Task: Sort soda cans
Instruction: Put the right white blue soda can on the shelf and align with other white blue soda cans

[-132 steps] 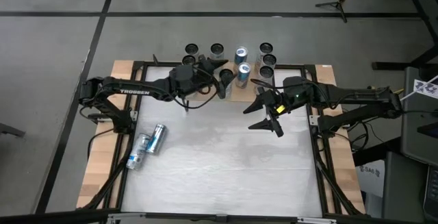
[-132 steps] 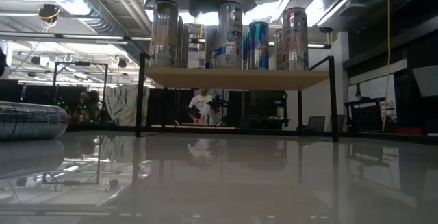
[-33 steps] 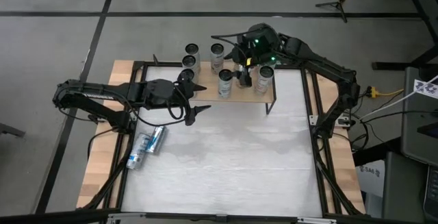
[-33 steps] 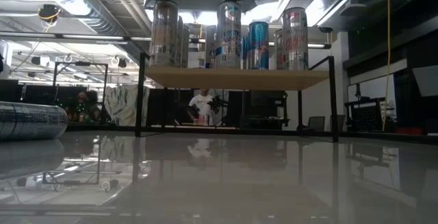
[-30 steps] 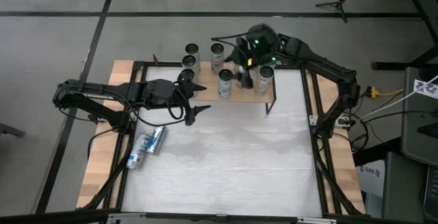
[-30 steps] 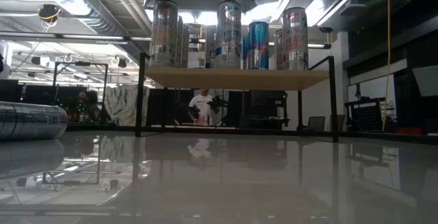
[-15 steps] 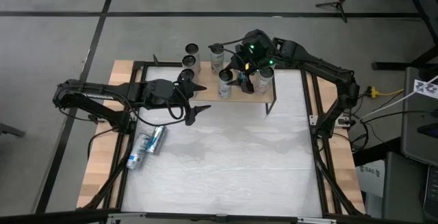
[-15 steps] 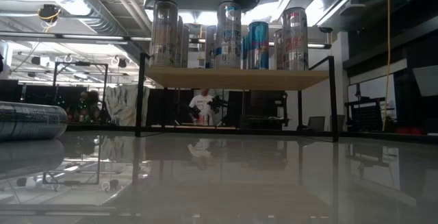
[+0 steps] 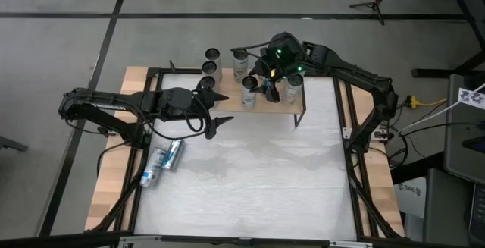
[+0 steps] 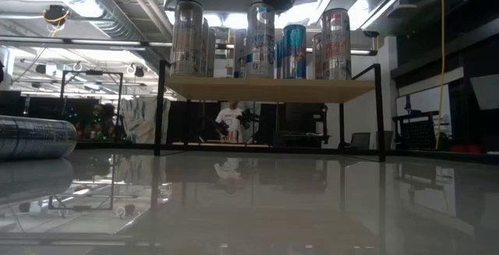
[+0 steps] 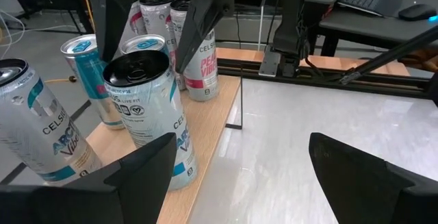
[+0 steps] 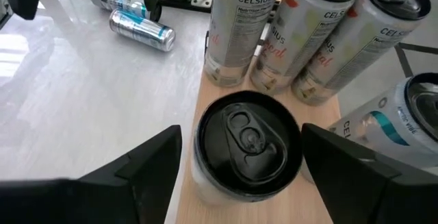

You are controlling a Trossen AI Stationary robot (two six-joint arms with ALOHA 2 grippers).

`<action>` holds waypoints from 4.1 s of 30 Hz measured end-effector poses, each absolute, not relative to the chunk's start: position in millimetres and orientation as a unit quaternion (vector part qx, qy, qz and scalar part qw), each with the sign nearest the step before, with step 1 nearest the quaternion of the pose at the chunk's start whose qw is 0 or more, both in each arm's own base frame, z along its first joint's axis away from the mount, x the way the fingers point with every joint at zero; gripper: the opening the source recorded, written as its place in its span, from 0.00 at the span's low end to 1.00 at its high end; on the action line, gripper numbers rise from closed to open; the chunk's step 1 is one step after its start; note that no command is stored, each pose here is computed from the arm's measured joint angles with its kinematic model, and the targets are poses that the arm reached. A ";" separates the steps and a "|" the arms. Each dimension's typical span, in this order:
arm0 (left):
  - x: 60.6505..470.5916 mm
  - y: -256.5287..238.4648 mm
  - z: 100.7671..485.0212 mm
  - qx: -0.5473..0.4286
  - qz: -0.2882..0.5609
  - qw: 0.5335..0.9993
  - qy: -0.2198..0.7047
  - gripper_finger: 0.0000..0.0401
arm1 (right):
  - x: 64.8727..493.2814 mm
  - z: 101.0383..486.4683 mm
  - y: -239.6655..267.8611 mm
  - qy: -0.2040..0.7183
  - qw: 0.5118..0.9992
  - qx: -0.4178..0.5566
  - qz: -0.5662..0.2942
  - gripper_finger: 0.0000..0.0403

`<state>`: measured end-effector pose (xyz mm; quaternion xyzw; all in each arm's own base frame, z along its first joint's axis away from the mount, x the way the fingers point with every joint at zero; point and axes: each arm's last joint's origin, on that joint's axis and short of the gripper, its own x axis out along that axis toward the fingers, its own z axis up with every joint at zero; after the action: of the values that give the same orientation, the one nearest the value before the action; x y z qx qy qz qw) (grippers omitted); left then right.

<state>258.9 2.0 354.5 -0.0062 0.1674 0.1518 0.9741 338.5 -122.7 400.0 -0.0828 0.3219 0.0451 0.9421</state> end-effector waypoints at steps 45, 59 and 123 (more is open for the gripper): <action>258.7 -3.5 353.8 -0.004 0.142 0.975 0.171 0.81 | 354.0 384.4 -130.4 0.336 0.937 -0.087 0.024 0.74; 258.7 -3.5 353.8 -0.004 0.142 0.975 0.171 0.81 | 354.9 385.6 -132.6 0.336 0.937 -0.099 -0.003 0.74; 258.8 -3.5 353.8 -0.004 0.142 0.975 0.171 0.81 | 369.1 377.0 -152.3 0.308 0.946 -0.102 -0.031 0.74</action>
<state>258.8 -3.5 353.8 -0.0040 0.1708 0.1416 0.9751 369.1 -152.3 377.0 -0.1017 0.3077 -0.0308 0.9455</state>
